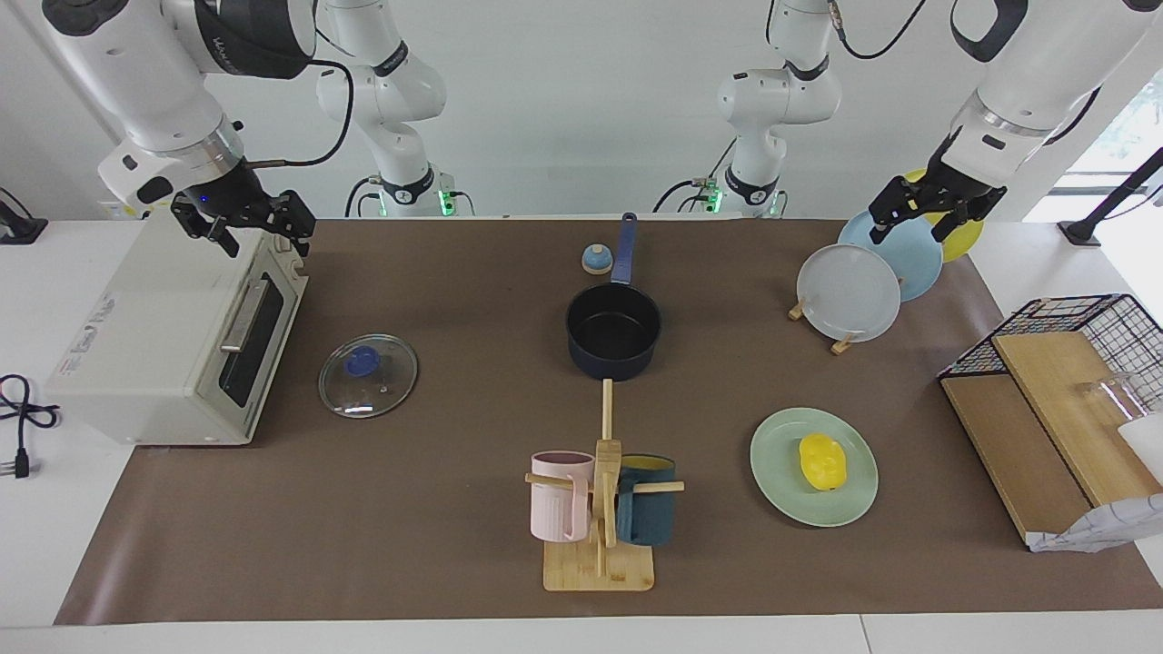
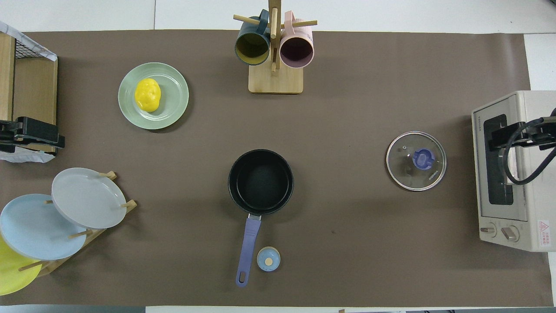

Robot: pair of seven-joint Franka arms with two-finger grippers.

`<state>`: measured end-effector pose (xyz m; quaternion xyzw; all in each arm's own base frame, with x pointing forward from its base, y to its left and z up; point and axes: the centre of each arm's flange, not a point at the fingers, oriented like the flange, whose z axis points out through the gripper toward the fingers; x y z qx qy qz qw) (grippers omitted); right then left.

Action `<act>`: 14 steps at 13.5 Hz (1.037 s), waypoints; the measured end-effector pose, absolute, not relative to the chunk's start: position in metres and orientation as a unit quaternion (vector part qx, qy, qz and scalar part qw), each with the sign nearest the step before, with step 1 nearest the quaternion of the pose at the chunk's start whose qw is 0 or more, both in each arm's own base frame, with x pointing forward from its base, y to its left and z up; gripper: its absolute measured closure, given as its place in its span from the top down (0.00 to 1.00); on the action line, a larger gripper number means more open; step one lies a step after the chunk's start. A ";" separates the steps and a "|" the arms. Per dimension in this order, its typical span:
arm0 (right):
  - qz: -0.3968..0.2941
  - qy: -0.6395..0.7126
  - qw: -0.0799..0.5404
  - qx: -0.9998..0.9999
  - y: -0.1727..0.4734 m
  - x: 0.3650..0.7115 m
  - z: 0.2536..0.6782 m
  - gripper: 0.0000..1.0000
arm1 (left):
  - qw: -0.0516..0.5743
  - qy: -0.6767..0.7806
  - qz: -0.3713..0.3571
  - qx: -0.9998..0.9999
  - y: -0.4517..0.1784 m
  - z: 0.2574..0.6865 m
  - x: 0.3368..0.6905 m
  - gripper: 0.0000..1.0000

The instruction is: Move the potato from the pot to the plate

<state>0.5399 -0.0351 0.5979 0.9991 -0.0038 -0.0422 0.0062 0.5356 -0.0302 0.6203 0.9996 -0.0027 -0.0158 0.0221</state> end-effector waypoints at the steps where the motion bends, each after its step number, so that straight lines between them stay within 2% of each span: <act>1: -0.042 -0.004 0.006 0.999 -0.035 0.540 0.598 1.00 | 0.014 -0.004 -0.011 1.000 -0.030 0.620 0.537 1.00; 6: -0.042 -0.006 0.006 0.999 -0.037 0.540 0.598 1.00 | 0.006 -0.008 -0.008 1.000 -0.032 0.640 0.534 1.00; 14: -0.042 -0.007 0.006 0.999 -0.038 0.540 0.598 1.00 | 0.007 -0.010 -0.028 1.000 -0.035 0.621 0.539 1.00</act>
